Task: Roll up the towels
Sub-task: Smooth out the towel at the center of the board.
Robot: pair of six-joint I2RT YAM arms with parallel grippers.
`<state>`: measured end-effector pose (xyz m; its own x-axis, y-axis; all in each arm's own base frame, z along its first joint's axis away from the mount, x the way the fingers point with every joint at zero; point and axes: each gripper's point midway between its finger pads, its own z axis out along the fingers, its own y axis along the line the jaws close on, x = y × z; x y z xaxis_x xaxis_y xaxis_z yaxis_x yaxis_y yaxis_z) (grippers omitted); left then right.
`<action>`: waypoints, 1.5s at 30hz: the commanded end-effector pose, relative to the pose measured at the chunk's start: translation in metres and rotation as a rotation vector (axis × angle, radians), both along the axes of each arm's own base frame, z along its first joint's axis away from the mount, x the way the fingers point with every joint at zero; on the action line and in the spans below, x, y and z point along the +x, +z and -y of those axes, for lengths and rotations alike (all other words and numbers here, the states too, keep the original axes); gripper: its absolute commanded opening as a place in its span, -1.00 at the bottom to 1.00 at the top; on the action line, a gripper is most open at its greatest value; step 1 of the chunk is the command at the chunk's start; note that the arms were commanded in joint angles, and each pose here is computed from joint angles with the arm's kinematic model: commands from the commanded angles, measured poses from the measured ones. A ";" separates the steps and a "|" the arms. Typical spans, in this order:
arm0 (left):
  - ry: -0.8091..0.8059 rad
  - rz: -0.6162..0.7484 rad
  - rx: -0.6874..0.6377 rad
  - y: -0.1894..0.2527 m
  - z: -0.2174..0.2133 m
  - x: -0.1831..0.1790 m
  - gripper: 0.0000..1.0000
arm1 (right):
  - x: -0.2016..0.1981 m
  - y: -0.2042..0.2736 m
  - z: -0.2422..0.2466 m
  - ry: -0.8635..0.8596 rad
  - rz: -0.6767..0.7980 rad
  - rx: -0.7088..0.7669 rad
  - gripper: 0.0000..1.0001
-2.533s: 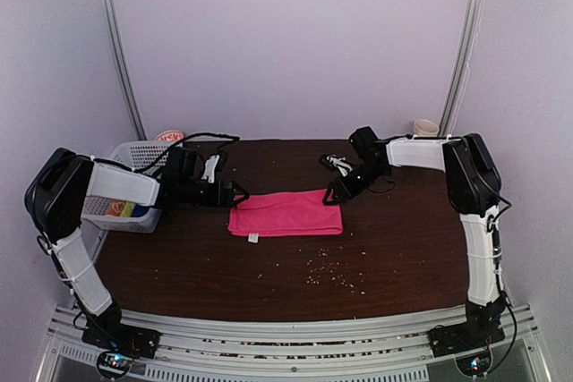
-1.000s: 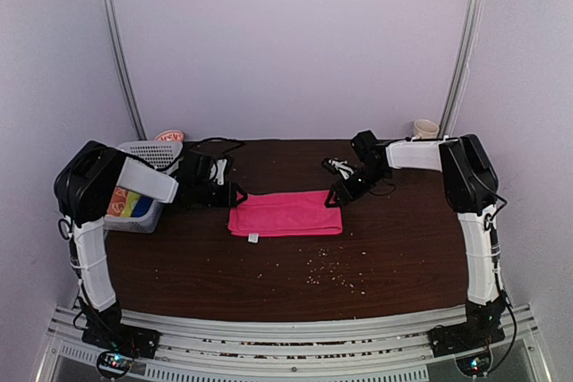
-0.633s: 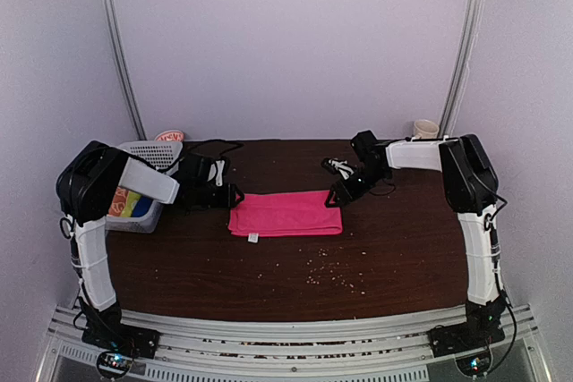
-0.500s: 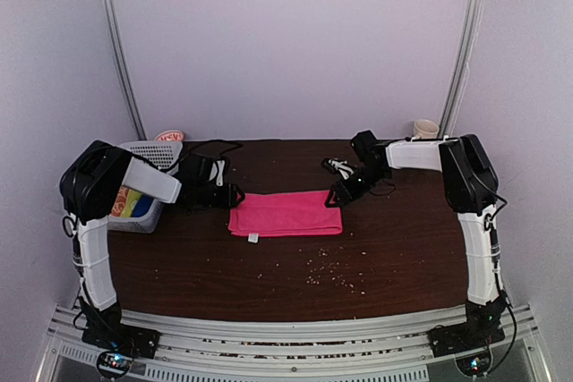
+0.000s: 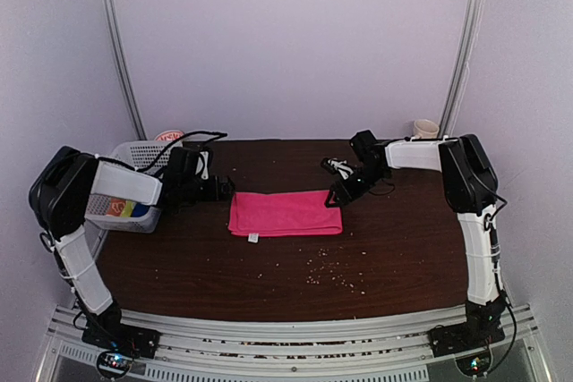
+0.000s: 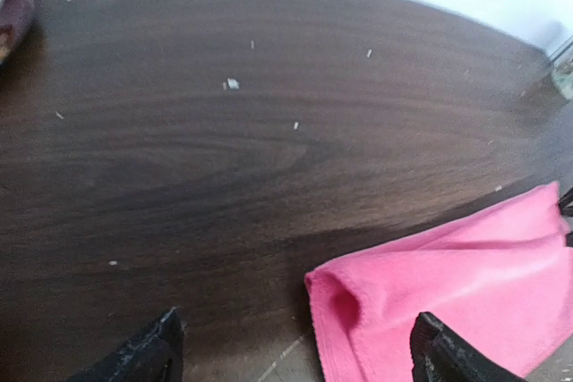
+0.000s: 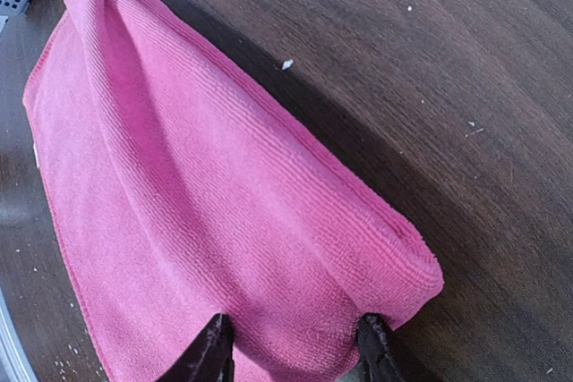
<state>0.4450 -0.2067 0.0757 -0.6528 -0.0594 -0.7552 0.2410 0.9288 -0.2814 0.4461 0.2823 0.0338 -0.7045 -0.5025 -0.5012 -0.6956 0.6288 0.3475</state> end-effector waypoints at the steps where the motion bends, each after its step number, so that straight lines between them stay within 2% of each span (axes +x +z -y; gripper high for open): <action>1: 0.031 0.053 -0.044 0.033 -0.006 -0.020 0.78 | -0.004 -0.015 0.003 0.002 -0.019 -0.051 -0.03; 9: -0.111 -0.047 -0.139 0.002 0.043 -0.087 0.62 | -0.006 -0.014 0.000 0.011 -0.017 -0.055 -0.03; 18: -0.146 -0.100 -0.155 -0.022 0.068 -0.089 0.40 | -0.009 -0.013 -0.001 0.017 -0.016 -0.056 -0.03; 20: -0.149 -0.100 -0.163 -0.022 0.070 -0.089 0.22 | -0.010 -0.014 -0.001 0.018 -0.017 -0.056 -0.03; 23: -0.148 -0.099 -0.163 -0.022 0.071 -0.089 0.14 | -0.011 -0.017 -0.001 0.019 -0.024 -0.057 -0.03; 27: -0.128 -0.075 -0.151 -0.015 0.067 -0.091 0.13 | -0.013 -0.020 -0.002 0.024 -0.032 -0.061 -0.04; 30: -0.093 -0.050 -0.116 -0.007 0.061 -0.092 0.21 | -0.013 -0.020 -0.004 0.028 -0.031 -0.062 -0.04; 36: -0.104 -0.013 -0.095 0.011 0.069 -0.097 0.21 | -0.014 -0.022 -0.005 0.032 -0.029 -0.071 -0.04; 45: -0.097 -0.054 -0.075 -0.010 0.074 -0.095 0.15 | -0.015 -0.021 -0.005 0.038 -0.025 -0.072 -0.04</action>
<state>0.3409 -0.2779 0.0686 -0.7060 -0.0424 -0.7069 0.3257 0.8669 -0.3773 0.4427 0.2883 0.0335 -0.6825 -0.5312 -0.5020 -0.7173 0.6186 0.3207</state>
